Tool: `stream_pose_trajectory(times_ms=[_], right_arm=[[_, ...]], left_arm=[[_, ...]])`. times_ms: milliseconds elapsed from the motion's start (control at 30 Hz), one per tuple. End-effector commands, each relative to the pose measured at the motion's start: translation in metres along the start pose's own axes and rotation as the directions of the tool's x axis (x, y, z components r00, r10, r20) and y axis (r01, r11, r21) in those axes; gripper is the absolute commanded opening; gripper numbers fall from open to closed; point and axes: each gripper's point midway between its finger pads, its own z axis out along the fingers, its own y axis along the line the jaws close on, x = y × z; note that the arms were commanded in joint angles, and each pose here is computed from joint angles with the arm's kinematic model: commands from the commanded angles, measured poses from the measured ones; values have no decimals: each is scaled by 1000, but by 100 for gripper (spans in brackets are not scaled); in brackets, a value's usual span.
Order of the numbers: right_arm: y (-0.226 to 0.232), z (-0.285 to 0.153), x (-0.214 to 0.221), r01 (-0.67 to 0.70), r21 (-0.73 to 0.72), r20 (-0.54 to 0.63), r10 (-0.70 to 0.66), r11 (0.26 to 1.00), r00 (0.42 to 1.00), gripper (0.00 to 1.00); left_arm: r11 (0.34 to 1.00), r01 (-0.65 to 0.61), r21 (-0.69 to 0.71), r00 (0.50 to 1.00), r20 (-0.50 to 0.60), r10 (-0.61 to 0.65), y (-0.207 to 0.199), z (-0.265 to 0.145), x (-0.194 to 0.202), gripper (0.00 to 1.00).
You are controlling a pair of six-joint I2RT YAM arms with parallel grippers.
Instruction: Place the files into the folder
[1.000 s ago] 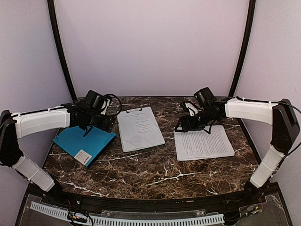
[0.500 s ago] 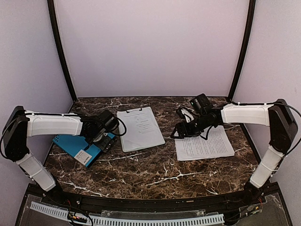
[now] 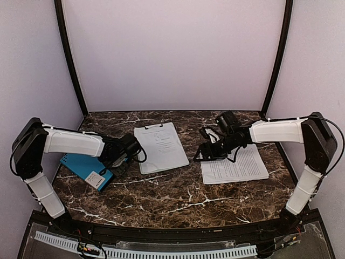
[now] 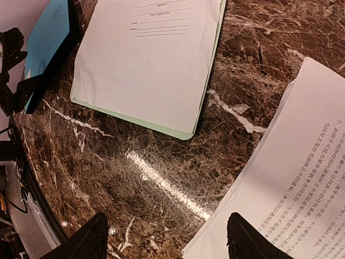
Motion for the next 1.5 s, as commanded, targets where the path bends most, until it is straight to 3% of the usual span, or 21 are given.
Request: stream_pose_trajectory(times_ms=[0, 233, 400, 633, 1033, 1233, 1467], right_arm=[[8, 7, -3, 5, -32, -2, -5, 999, 1000, 73], [8, 10, 1, 2, -32, -10, -2, 999, 1000, 73], [8, 10, 1, 0, -33, -9, -1, 999, 1000, 72], [9, 11, 2, -1, -35, -14, 1, 999, 1000, 72], [13, 10, 4, -2, -34, -15, 1, 999, 1000, 71], [16, 6, -1, 5, -34, -7, -5, 999, 1000, 71], [16, 3, -3, 14, -21, 2, -14, 1000, 1000, 71]], left_arm=[[998, -30, -60, 999, -20, 29, 8, 0, 1, 70], [995, -54, -80, 998, -31, 52, 5, 5, 4, 76], [989, -83, -124, 996, -42, 78, 4, 9, 6, 74], [974, -99, -206, 995, -34, 94, 11, 14, 7, 54], [950, -104, -294, 994, 0, 109, 25, -4, -4, 2], [891, -65, -450, 997, 16, 81, 65, -49, -20, 1], [819, 104, -564, 982, 190, 6, 117, -126, -52, 1]])
